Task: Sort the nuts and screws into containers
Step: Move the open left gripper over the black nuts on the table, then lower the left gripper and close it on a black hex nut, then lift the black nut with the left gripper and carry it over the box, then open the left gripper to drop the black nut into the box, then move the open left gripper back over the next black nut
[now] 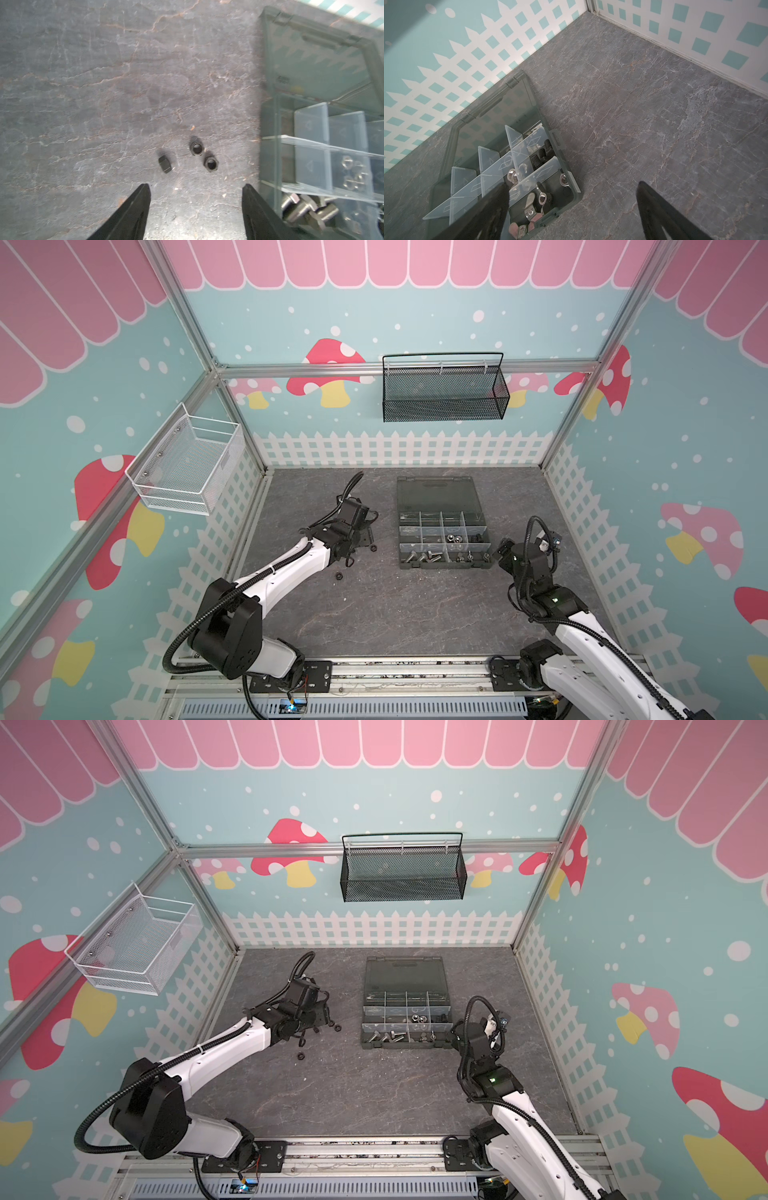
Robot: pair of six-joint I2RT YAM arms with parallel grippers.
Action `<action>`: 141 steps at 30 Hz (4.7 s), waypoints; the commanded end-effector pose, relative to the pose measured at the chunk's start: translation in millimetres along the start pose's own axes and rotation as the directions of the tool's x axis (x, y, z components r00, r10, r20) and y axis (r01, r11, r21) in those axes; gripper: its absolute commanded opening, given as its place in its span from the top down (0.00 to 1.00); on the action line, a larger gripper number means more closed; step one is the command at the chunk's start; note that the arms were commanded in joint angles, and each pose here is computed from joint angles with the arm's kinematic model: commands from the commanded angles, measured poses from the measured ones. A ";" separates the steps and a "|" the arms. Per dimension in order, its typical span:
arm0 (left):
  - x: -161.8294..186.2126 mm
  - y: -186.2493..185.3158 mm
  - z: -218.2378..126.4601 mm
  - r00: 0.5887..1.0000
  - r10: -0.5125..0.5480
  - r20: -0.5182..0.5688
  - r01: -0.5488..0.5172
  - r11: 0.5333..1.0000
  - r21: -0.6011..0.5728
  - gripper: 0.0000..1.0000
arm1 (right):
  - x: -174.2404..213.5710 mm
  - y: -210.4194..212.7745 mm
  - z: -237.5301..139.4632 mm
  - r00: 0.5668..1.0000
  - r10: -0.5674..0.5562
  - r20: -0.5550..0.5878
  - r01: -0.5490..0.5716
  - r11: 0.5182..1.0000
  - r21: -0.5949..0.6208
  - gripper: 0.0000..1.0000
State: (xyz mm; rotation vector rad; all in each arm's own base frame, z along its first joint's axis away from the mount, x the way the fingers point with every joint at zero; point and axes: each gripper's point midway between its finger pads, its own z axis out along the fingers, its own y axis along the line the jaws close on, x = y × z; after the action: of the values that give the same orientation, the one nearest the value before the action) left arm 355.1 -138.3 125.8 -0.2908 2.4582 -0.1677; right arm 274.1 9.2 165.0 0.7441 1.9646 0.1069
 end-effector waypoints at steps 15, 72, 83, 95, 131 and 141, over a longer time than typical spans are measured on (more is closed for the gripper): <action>32.6 25.6 56.7 0.988 -0.035 -0.153 0.022 0.996 -0.085 0.44 | -10.3 5.0 -1.1 0.999 0.024 0.024 -0.024 1.000 -0.006 0.03; -14.7 -40.4 10.5 1.000 0.010 -0.002 -0.010 0.993 0.116 0.93 | -6.2 2.0 -1.0 0.999 0.030 0.018 -0.030 1.000 -0.006 0.03; -8.3 -165.1 -3.2 0.986 0.166 0.031 -0.167 0.931 0.324 0.92 | -3.1 2.6 -0.2 0.999 0.034 0.006 -0.033 0.999 -0.011 0.03; 17.2 -237.9 39.4 0.966 0.256 -0.034 -0.221 0.886 0.408 0.88 | -8.4 -4.5 -8.0 0.998 0.047 0.037 -0.046 0.999 -0.009 0.03; -12.2 -215.2 -9.0 0.964 0.256 0.065 -0.262 0.898 0.354 0.39 | -7.1 1.1 -3.6 0.999 0.039 0.019 -0.038 0.999 -0.009 0.03; -22.0 -122.4 -9.9 0.985 0.155 0.070 -0.165 0.971 0.176 0.27 | -7.6 1.6 -3.5 0.999 0.041 0.020 -0.041 0.999 -0.011 0.03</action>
State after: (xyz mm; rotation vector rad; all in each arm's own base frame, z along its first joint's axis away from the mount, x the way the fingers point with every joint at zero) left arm 382.7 -286.8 184.2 0.0845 2.3540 -0.4185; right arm 273.0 9.4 168.9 0.7478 1.9506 0.1241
